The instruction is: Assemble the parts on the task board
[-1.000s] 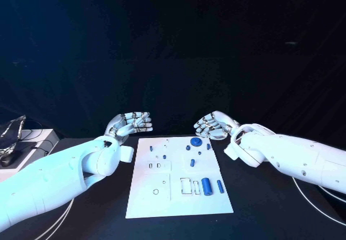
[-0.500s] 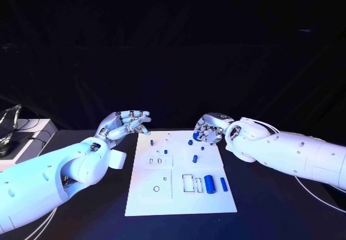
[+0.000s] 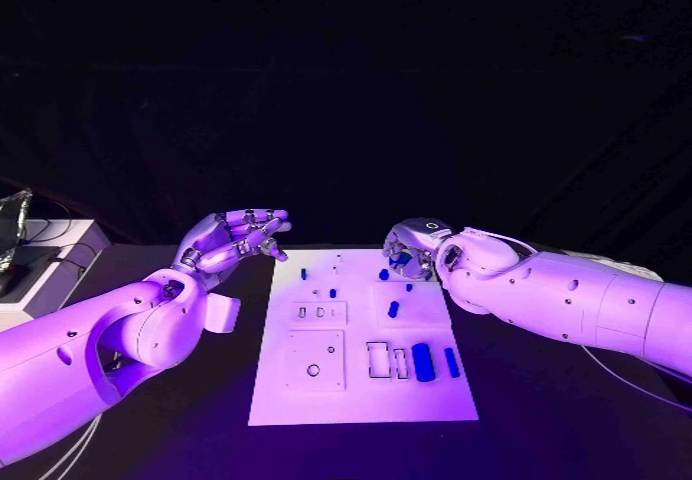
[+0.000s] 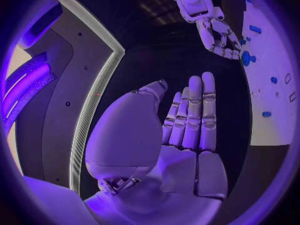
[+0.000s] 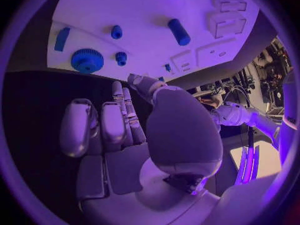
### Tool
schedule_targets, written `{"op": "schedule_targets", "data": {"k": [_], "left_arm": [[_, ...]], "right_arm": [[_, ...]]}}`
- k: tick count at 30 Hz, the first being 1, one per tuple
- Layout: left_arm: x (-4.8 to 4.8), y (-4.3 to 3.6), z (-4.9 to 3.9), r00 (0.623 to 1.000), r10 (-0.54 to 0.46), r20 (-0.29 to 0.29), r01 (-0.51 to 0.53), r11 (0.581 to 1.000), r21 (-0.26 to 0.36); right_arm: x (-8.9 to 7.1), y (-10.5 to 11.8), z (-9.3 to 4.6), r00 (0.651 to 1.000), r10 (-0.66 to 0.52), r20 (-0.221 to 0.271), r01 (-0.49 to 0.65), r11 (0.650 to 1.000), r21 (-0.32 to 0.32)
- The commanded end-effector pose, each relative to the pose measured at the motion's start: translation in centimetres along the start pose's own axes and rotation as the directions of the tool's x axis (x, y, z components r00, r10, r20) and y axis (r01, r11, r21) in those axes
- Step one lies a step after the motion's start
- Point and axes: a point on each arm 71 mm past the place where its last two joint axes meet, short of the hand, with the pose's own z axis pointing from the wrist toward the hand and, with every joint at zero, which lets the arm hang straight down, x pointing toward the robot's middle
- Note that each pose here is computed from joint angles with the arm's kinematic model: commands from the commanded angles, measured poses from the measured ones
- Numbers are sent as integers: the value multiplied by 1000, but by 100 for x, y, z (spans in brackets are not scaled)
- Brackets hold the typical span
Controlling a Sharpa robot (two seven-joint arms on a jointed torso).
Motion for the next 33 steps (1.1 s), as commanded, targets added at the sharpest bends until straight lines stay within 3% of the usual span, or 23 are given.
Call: {"op": "schedule_targets", "data": {"k": [1, 16, 33], "left_arm": [[30, -20, 6, 1000, -4, -23, 5, 1000, 17], [13, -14, 10, 1000, -4, -23, 4, 1000, 7], [-5, -7, 9, 1000, -2, -20, 2, 1000, -2]], "right_arm": [[13, 9, 26, 998, -57, -18, 58, 998, 10], [76, -4, 76, 993, -94, -78, 97, 995, 34], [107, -23, 93, 991, -100, -90, 104, 993, 48]]}}
